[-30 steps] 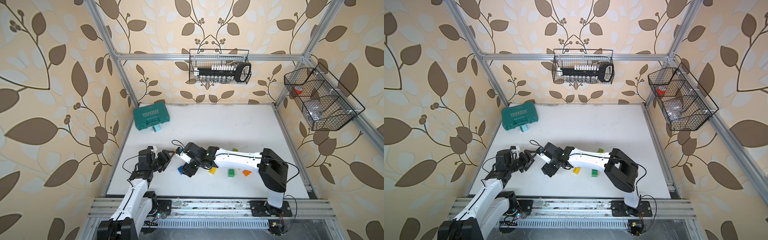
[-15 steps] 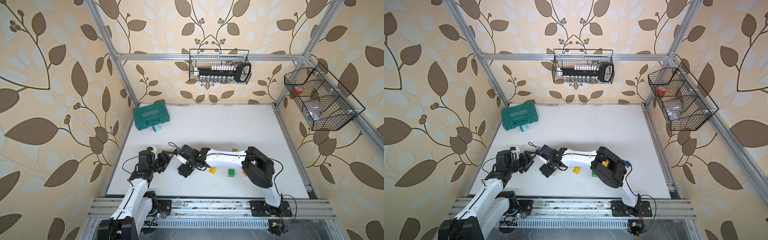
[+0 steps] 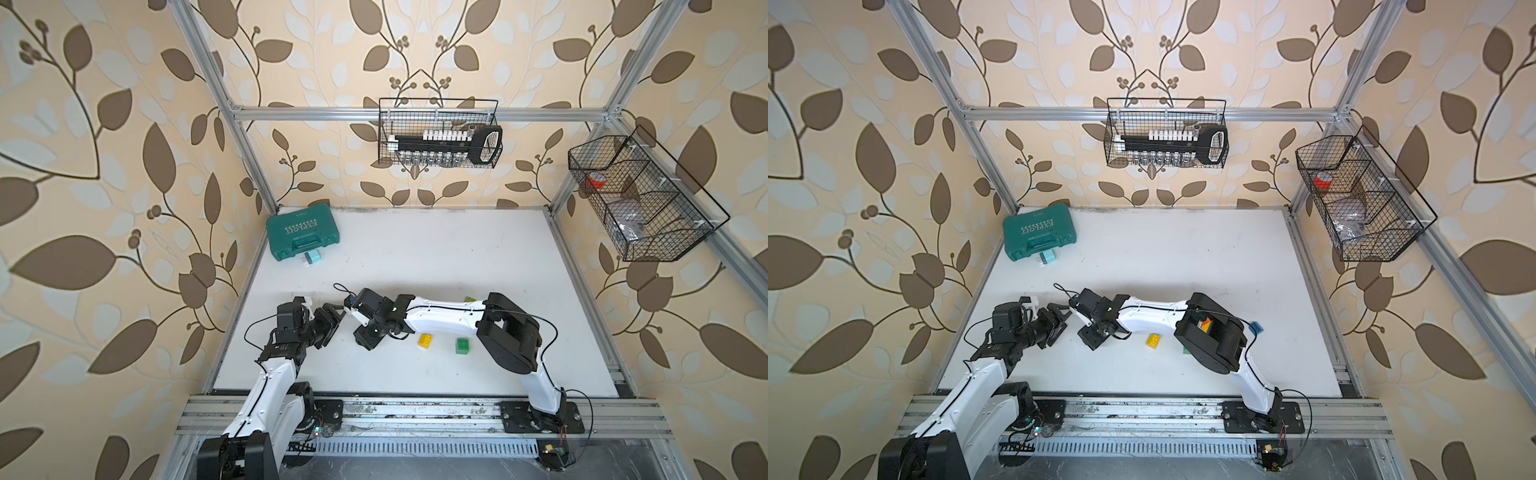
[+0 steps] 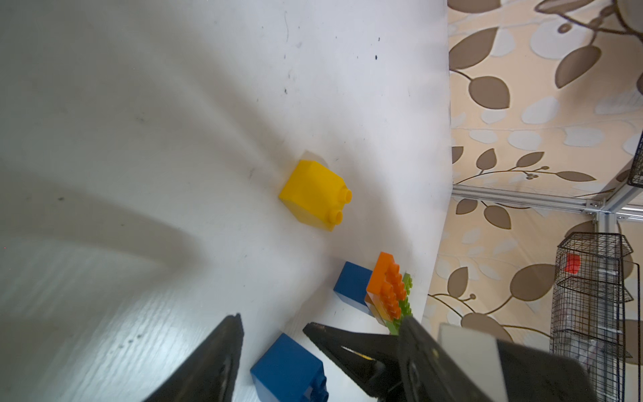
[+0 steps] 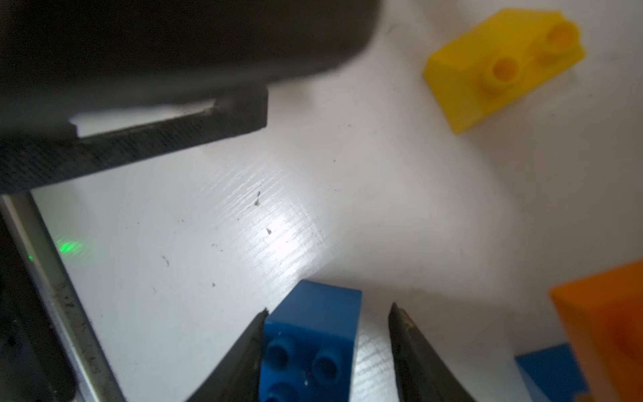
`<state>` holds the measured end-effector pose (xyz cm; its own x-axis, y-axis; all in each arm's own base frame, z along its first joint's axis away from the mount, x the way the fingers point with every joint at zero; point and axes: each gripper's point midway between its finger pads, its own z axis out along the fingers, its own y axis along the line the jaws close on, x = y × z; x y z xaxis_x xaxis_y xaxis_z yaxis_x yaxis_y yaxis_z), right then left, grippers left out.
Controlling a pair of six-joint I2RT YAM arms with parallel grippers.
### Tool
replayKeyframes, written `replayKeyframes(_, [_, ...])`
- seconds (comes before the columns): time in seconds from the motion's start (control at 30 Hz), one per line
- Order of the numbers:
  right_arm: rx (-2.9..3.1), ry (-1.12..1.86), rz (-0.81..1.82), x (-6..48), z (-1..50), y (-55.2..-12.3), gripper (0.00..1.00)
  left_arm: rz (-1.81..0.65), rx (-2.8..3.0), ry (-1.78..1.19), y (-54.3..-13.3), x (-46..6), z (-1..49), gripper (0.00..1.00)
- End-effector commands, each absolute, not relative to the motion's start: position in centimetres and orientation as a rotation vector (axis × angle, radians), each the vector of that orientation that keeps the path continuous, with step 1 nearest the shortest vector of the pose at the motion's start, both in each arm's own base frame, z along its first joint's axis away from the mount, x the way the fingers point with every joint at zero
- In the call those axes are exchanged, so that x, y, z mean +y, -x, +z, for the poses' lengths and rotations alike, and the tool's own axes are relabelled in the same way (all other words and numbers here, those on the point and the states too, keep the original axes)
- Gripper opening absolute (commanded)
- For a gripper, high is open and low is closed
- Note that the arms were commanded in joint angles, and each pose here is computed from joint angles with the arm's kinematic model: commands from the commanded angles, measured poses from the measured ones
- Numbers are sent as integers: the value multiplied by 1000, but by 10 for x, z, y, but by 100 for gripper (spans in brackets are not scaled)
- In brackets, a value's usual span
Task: Assemble a fork with lego
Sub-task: Pick up the lego brick from the center of the board, then assemble the lego brick with the lego brick.
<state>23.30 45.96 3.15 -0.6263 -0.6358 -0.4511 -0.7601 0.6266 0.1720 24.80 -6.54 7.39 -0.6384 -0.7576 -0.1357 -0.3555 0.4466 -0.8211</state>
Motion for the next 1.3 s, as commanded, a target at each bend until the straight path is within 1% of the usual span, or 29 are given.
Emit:
replayKeyframes(0.0, [2498, 1127, 455, 453, 34, -233, 48, -1077, 2199, 886, -251, -65, 76, 73])
replayKeyframes(0.1, [2479, 1154, 466, 454, 37, -231, 38, -1075, 2202, 888, -250, -65, 76, 73])
replayKeyframes(0.17, [2461, 1178, 483, 454, 42, -229, 34, -1075, 2206, 891, -249, -65, 75, 73])
replayKeyframes(0.27, [2391, 1246, 525, 453, 65, -223, 30, -1094, 2207, 880, -249, -68, 76, 73])
replayKeyframes(0.43, [2274, 1385, 588, 438, 112, -212, 27, -1202, 2189, 807, -254, -79, 87, 76])
replayKeyframes(0.5, [2240, 1431, 598, 427, 127, -212, 27, -1293, 2169, 788, -259, -87, 94, 78])
replayKeyframes(0.6, [2210, 1480, 591, 407, 141, -220, 27, -1389, 2146, 738, -266, -96, 102, 78])
replayKeyframes(0.73, [2161, 1573, 546, 384, 148, -235, 27, -1445, 2155, 640, -274, -115, 109, 77])
replayKeyframes(0.87, [2151, 1610, 502, 372, 146, -255, 27, -1455, 2202, 561, -282, -136, 106, 74])
replayKeyframes(0.93, [2154, 1615, 491, 369, 141, -264, 27, -1465, 2217, 547, -284, -142, 103, 70])
replayKeyframes(1.07, [2145, 1605, 522, 372, 133, -279, 27, -1471, 2248, 491, -291, -151, 100, 64])
replayKeyframes(1.2, [2136, 1623, 540, 381, 127, -285, 27, -1481, 2252, 477, -296, -155, 97, 58])
replayKeyframes(1.27, [2133, 1631, 535, 383, 124, -288, 27, -1488, 2258, 471, -296, -157, 95, 57])
